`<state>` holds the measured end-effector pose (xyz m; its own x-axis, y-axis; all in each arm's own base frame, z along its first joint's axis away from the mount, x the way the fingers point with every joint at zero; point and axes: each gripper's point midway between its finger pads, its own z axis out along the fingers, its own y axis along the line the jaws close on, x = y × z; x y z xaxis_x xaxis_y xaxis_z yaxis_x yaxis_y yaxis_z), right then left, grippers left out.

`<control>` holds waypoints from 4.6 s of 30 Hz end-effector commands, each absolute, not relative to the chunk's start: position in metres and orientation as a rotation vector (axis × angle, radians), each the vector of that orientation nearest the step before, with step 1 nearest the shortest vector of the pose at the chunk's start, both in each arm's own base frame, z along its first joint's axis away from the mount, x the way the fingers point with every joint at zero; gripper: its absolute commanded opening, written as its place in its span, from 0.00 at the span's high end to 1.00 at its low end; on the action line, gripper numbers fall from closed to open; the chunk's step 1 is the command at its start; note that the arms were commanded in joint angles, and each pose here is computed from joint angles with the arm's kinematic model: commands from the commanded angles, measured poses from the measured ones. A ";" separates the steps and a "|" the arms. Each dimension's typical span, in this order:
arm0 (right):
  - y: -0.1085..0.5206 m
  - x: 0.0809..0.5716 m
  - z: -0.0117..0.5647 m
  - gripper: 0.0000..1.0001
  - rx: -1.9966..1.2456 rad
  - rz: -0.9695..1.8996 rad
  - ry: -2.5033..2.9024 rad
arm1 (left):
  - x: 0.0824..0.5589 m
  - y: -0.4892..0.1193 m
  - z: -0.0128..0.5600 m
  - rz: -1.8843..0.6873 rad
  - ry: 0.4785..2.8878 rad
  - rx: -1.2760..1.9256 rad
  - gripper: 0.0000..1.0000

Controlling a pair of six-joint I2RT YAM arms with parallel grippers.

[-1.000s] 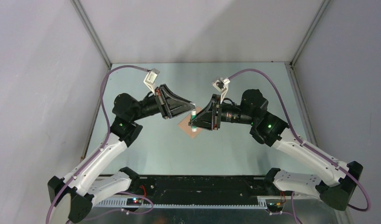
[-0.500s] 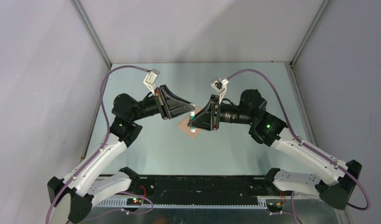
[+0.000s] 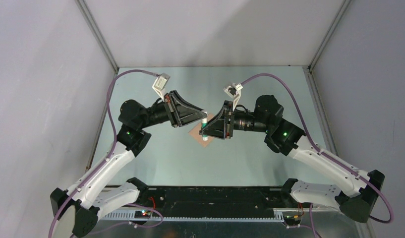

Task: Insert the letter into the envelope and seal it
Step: Close the solid glue cap on the solid glue.

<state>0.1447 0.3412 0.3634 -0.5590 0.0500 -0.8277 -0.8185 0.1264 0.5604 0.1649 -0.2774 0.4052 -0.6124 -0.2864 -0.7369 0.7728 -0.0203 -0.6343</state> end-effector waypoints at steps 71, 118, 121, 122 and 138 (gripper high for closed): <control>0.312 0.188 0.448 1.00 -0.517 1.416 1.381 | 0.113 -0.302 0.361 -1.844 1.641 0.661 1.00; 0.297 0.192 0.454 1.00 -0.474 1.338 1.330 | 0.102 -0.310 0.333 -1.889 1.722 0.748 0.89; 0.296 0.192 0.455 1.00 -0.473 1.336 1.333 | 0.102 -0.310 0.335 -1.884 1.726 0.751 0.77; 0.296 0.191 0.454 1.00 -0.475 1.334 1.334 | 0.103 -0.310 0.335 -1.881 1.732 0.749 0.76; 0.289 0.198 0.450 1.00 -0.444 1.296 1.360 | 0.092 -0.304 0.349 -1.919 1.685 0.778 0.18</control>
